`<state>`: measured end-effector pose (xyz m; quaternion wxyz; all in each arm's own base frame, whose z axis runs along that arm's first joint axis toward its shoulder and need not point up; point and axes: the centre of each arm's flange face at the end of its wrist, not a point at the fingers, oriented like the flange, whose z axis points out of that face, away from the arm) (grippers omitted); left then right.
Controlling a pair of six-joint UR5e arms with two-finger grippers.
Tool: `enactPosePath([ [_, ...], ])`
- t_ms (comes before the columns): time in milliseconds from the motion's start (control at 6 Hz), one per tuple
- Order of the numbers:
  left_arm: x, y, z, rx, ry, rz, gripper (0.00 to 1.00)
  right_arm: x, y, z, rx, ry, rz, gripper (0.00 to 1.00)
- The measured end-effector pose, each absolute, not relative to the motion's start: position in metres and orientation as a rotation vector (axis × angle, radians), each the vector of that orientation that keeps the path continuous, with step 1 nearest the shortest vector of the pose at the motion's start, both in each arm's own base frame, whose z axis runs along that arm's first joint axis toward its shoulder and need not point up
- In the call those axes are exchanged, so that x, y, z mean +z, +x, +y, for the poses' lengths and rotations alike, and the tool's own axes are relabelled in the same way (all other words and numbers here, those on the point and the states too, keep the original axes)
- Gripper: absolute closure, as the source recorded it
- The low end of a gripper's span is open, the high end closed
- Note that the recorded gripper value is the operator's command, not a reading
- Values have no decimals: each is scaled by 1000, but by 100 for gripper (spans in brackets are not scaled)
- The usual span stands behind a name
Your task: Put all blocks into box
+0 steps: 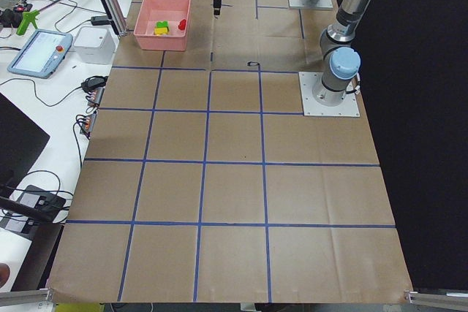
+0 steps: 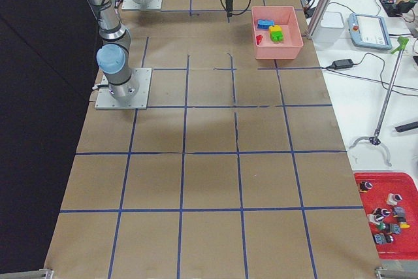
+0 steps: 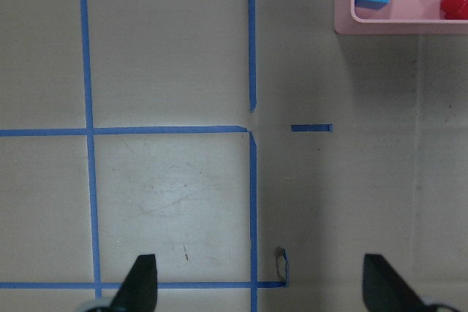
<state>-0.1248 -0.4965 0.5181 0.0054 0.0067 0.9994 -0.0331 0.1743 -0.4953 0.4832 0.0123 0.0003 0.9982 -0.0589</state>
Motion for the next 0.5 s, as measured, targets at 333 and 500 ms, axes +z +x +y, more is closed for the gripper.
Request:
enactPosePath([
  [333, 520, -125, -493, -109, 23, 3128, 1, 481, 174, -495, -177, -1, 3112, 0],
  [500, 521, -124, -492, -111, 22, 3128, 1, 481, 174, -495, -176, -1, 3113, 0],
])
